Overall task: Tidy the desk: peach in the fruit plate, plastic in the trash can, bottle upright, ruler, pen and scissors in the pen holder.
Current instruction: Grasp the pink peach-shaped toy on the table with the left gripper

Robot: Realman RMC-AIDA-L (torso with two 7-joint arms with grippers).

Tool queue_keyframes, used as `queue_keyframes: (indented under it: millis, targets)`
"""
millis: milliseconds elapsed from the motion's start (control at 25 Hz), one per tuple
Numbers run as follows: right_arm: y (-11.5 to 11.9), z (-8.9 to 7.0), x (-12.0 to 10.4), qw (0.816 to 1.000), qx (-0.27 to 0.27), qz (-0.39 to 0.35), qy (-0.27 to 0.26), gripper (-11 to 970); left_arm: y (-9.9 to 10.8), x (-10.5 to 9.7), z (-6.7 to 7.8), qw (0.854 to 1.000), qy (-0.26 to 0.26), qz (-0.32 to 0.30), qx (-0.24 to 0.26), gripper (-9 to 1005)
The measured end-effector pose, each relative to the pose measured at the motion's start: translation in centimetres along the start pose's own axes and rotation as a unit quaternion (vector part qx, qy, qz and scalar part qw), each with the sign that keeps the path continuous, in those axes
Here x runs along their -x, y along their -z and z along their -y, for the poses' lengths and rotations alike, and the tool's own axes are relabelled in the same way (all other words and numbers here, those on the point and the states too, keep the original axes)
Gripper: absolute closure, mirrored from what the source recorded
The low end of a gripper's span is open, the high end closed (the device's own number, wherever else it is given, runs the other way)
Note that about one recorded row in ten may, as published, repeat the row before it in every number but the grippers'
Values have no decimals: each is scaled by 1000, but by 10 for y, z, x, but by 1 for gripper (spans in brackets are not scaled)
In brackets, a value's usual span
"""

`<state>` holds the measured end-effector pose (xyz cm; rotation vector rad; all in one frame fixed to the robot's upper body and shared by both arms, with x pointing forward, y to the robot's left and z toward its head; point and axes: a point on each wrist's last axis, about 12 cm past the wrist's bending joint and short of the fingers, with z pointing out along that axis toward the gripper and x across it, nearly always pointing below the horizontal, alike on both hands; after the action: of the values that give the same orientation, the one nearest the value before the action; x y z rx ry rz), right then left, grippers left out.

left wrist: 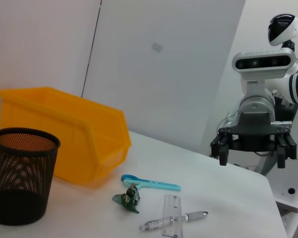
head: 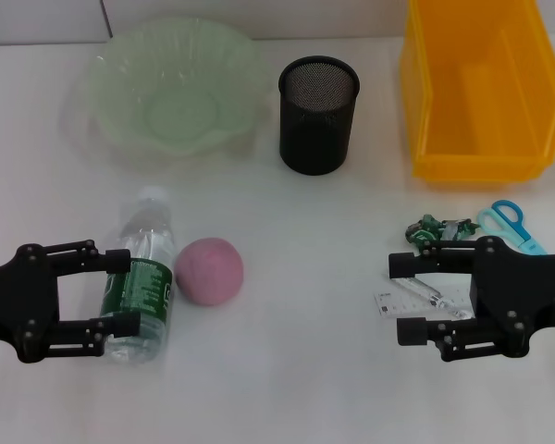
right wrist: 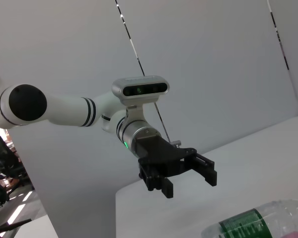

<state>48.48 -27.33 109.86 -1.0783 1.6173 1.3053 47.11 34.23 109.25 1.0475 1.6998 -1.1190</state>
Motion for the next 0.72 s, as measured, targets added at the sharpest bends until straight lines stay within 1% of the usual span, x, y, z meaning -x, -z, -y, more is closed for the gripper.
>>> queue_keyframes:
  millis: [240, 600, 640, 720]
  targets:
    - [0, 0, -2, 1000, -4, 1, -5, 183, -3, -1, 1, 1000, 2, -3, -4, 213]
    - [1, 0, -2, 1000, -7, 5, -5, 184, -2, -3, 2, 1000, 4, -2, -2, 214]
    - [1, 0, -2, 1000, -8, 6, -6, 184, -2, -2, 2, 1000, 9, -2, -1, 214]
    - [2, 0, -4, 1000, -10, 7, -8, 184, -3, 9, -4, 1000, 12, -12, -1, 214]
